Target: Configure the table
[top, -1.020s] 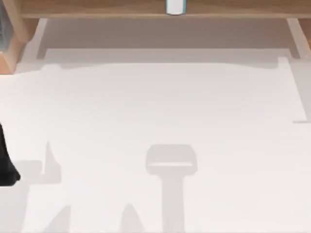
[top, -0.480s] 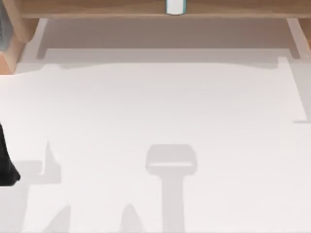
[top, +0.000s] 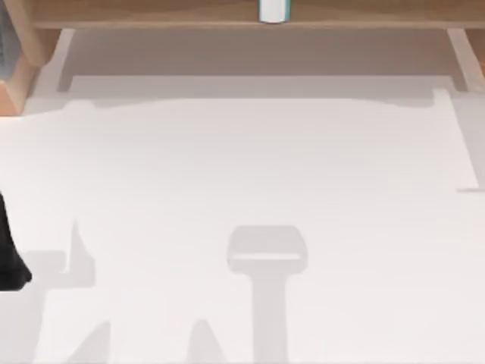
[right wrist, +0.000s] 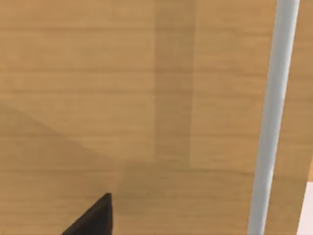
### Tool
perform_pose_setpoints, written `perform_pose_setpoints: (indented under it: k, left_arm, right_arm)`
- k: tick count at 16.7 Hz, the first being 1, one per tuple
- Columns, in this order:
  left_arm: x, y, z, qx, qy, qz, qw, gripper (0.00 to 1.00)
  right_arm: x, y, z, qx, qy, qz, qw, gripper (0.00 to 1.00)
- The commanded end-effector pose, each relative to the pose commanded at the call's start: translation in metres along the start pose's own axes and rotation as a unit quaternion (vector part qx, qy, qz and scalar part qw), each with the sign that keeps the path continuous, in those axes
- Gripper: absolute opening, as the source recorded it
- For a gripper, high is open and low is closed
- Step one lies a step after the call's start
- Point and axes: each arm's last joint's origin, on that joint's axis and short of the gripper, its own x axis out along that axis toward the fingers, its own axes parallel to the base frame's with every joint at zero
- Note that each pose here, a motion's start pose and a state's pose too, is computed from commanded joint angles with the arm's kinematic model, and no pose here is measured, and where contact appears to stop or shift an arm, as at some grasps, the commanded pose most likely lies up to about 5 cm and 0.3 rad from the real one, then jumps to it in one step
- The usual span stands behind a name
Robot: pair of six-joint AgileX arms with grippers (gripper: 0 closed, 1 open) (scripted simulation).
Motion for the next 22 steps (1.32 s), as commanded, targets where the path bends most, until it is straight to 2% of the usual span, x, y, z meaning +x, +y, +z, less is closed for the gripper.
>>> perform_pose_setpoints:
  k: [1, 14, 22]
  left_arm:
    - [0.0000, 0.0000, 0.0000, 0.000, 0.000, 0.000, 1.000, 1.00]
    - [0.0000, 0.0000, 0.0000, 0.000, 0.000, 0.000, 1.000, 1.00]
    - [0.0000, 0.0000, 0.0000, 0.000, 0.000, 0.000, 1.000, 1.00]
  right_arm:
    - [0.0000, 0.0000, 0.0000, 0.000, 0.000, 0.000, 1.000, 1.00]
    - [0.0000, 0.0000, 0.0000, 0.000, 0.000, 0.000, 1.000, 0.02]
    - [0.0000, 0.0000, 0.0000, 0.000, 0.000, 0.000, 1.000, 0.00]
